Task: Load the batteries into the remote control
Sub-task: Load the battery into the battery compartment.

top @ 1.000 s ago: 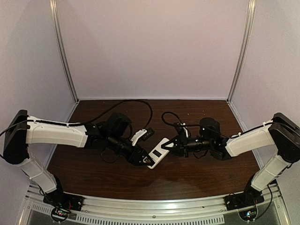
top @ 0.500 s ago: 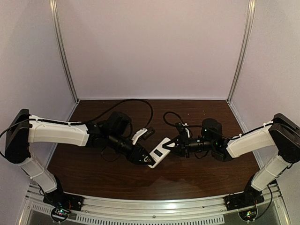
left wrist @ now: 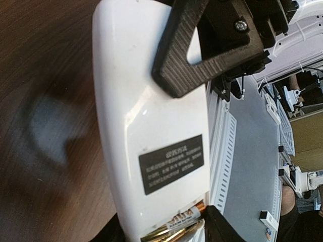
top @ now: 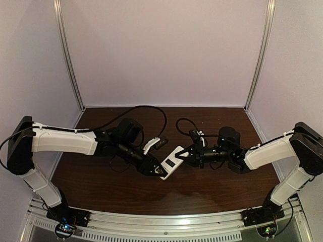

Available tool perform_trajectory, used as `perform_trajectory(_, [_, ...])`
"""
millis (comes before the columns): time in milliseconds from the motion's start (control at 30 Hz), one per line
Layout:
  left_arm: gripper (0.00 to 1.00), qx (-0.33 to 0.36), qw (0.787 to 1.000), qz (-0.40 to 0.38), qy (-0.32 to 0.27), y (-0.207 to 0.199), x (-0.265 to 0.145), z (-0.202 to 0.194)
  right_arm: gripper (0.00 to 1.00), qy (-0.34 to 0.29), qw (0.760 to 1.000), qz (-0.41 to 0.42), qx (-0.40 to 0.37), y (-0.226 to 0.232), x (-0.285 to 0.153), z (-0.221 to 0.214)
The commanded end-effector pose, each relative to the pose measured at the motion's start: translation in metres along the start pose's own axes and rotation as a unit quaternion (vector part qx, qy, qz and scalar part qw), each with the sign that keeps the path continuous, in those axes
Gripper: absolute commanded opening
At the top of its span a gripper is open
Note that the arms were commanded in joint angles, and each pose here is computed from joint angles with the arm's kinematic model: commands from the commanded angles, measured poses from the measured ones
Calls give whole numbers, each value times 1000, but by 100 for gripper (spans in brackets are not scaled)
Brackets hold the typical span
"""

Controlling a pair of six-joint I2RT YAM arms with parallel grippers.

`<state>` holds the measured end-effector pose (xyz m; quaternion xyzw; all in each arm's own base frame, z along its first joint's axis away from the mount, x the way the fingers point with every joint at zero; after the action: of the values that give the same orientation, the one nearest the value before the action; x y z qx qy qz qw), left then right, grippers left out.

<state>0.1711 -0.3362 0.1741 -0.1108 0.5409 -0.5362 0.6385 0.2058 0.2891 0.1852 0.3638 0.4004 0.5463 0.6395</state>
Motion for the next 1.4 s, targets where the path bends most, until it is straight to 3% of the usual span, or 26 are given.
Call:
perform_trajectory(0, [33, -58, 993, 75, 73, 45, 16, -37, 0, -32, 973, 184, -133, 101, -16, 25])
perform_trajectory(300, [43, -67, 994, 42, 74, 41, 16, -36, 0, -28, 969, 198, -146, 109, -20, 22])
perform_trajectory(700, [43, -94, 995, 24, 39, 45, 0, -28, 0, -27, 970, 194, -143, 107, -20, 20])
perform_trajectory(900, [55, -101, 994, 19, 33, 47, -1, -27, 0, -26, 970, 193, -143, 107, -19, 21])
perform_trajectory(1167, [62, -93, 996, 2, 0, 39, -14, -15, 0, -22, 977, 159, -140, 96, -14, 19])
perform_trajectory(1367, [81, -33, 997, 3, -65, 12, -41, 4, 0, -18, 987, 89, -131, 73, -10, 17])
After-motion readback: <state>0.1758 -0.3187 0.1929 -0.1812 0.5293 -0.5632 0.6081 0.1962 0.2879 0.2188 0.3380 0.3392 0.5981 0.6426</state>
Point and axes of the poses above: each gripper's point midway between its finger pads, its own x axis out along the fingers, its own y axis along the line the jaws close on, z = x × y, the point moved 7 cm from there along -x, back along the fingers, and after that the axes turned 14 degrees about -x, right-handed, at the moved point
